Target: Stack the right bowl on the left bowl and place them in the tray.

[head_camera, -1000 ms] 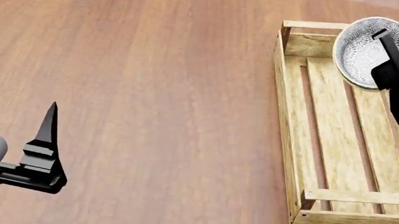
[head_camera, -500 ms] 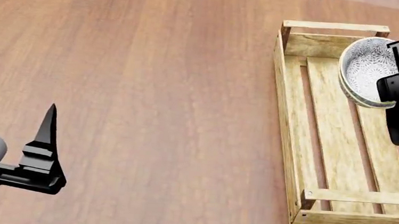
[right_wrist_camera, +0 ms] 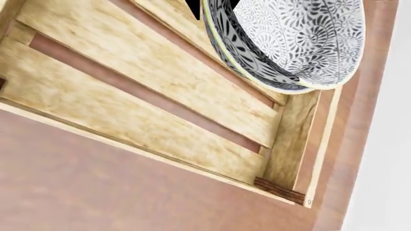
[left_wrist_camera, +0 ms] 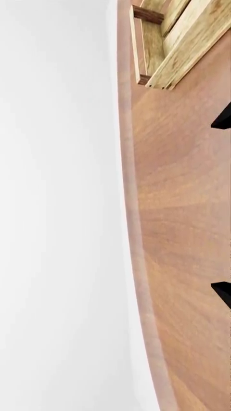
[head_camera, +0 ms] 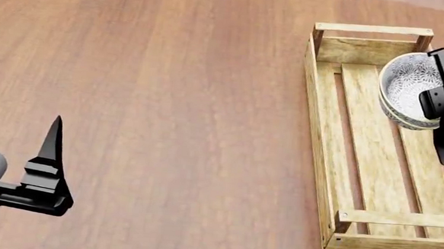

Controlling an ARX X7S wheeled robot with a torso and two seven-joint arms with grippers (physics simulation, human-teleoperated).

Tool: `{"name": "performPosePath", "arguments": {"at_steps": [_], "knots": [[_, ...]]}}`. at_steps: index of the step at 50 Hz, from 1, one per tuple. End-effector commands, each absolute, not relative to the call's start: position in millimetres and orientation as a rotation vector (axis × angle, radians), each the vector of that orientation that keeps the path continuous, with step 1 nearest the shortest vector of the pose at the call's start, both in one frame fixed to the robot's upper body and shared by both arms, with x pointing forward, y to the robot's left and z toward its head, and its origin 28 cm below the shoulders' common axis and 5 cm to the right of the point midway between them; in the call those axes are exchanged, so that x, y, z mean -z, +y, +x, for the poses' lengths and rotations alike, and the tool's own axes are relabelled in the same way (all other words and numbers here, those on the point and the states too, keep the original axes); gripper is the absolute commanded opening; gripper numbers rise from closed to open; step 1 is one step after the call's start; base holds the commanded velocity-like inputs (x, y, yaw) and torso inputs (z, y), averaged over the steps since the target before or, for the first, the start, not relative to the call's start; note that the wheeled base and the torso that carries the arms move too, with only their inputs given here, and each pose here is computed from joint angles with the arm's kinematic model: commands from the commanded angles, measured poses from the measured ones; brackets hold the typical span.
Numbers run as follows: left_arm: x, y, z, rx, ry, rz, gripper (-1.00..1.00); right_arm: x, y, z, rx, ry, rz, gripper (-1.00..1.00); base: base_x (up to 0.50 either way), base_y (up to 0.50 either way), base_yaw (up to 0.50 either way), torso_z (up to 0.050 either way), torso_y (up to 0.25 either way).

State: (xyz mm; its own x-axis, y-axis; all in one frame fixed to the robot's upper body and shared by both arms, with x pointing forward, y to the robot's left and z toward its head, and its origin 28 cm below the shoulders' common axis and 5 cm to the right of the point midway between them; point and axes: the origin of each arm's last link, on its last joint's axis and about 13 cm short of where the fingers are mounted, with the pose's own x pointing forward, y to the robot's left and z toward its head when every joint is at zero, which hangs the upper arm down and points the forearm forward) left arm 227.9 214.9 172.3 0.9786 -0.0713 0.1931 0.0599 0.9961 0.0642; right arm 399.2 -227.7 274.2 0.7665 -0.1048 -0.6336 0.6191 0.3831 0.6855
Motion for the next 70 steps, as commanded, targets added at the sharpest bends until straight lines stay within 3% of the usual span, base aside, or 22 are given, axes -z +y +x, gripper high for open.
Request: {"name": "performPosePath", "arguments": {"at_steps": [1, 22, 61, 62, 70], "knots": [[-172, 217, 232, 0.061, -0.212, 0.045, 1.0, -286, -213, 403, 0.438, 0.563, 1.082, -1.0, 0.0, 0.0, 0.0, 0.0, 0.0], [-170, 216, 233, 0.071, -0.205, 0.076, 1.0, -272, -213, 403, 0.429, 0.566, 1.107, -1.0, 0.0, 0.0, 0.0, 0.0, -0.103], [-167, 218, 231, 0.063, -0.207, 0.055, 1.0, -244, -204, 404, 0.45, 0.645, 1.085, -1.0, 0.0, 0.0, 0.0, 0.0, 0.0], [-167, 218, 231, 0.063, -0.208, 0.055, 1.0, -244, -204, 404, 0.446, 0.646, 1.087, 1.0, 0.0, 0.0, 0.0, 0.0, 0.0], [-167, 218, 230, 0.061, -0.209, 0.053, 1.0, -245, -203, 404, 0.448, 0.65, 1.085, 1.0, 0.0, 0.0, 0.0, 0.0, 0.0]]}}
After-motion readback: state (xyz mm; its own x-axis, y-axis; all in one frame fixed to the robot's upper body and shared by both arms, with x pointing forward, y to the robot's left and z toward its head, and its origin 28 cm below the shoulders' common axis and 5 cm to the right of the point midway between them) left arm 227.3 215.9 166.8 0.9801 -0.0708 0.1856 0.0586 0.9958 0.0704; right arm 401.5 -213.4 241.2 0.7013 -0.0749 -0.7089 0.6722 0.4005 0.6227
